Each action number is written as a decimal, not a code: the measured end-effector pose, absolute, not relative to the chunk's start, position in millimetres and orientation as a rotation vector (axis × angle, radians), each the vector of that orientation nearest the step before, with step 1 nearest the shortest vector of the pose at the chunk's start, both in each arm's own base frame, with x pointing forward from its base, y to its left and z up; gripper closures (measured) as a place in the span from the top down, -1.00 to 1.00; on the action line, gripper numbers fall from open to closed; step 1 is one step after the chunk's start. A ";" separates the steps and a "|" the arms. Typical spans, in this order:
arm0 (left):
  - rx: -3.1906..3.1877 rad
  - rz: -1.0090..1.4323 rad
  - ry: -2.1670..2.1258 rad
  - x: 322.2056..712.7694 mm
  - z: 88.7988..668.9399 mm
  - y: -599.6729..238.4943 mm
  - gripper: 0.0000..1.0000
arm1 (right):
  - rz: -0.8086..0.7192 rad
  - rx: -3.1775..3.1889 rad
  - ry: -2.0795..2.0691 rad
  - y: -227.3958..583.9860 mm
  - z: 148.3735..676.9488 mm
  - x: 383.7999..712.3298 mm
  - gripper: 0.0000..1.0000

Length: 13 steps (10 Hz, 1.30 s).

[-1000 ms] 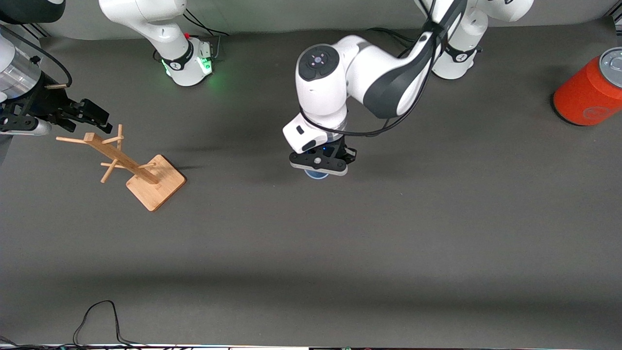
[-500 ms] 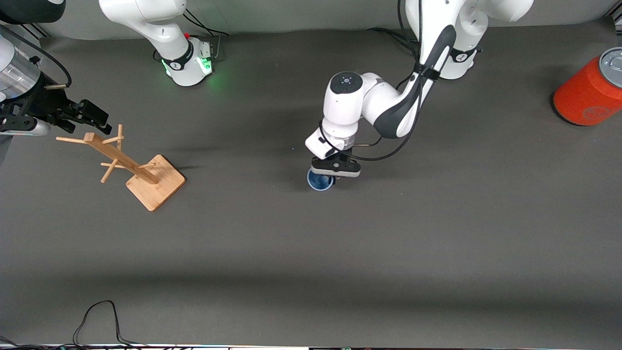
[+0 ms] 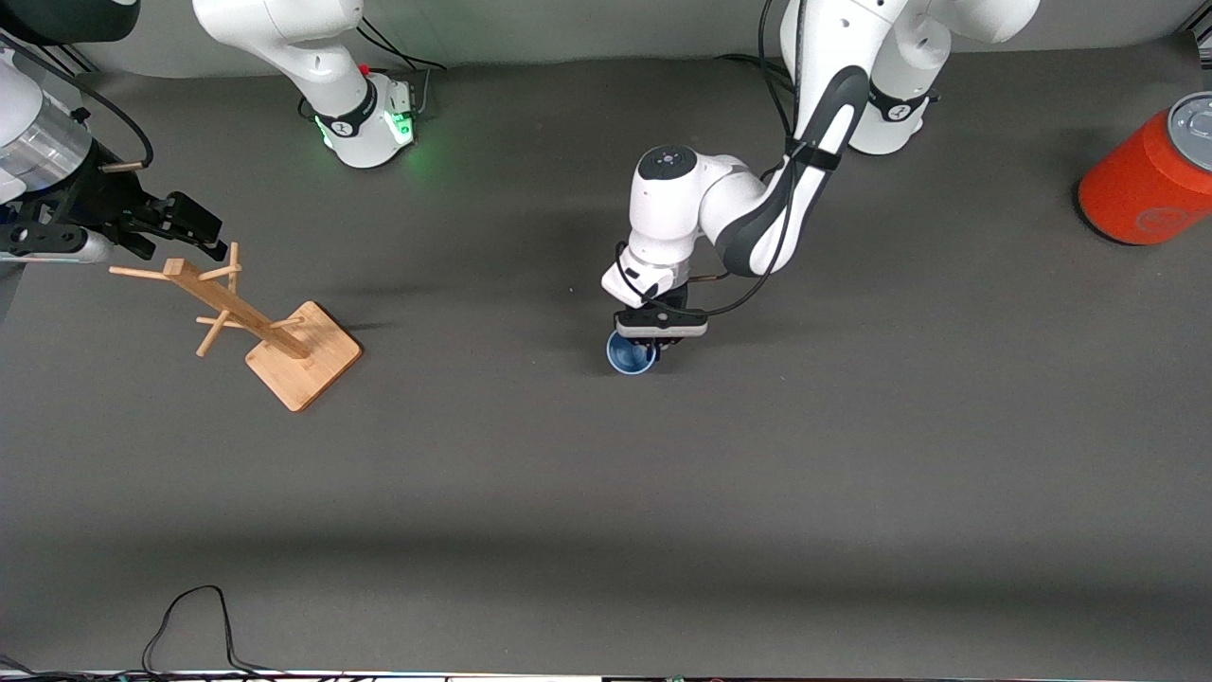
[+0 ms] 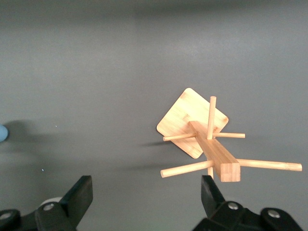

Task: Rotate and upright cup with both arms
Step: 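Lower the upright cup onto the table with the left gripper, then open the left gripper and draw the left arm back from the cup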

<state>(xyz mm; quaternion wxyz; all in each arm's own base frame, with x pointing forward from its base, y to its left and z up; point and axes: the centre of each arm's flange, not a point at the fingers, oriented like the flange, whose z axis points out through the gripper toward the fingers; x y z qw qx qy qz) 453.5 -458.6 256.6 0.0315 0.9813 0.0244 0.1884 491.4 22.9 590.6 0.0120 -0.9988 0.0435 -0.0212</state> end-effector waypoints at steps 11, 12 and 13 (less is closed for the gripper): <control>3.286 0.241 0.090 567.3 499.8 -286.7 1.00 | -0.089 -3.115 0.119 28.8 594.7 491.2 1.00; 3.287 0.179 0.128 583.1 517.7 -222.3 1.00 | -0.085 -3.115 0.119 28.7 594.9 490.7 1.00; 3.274 0.132 0.144 592.3 534.5 -159.5 1.00 | -0.064 -3.116 0.121 27.6 595.2 489.0 1.00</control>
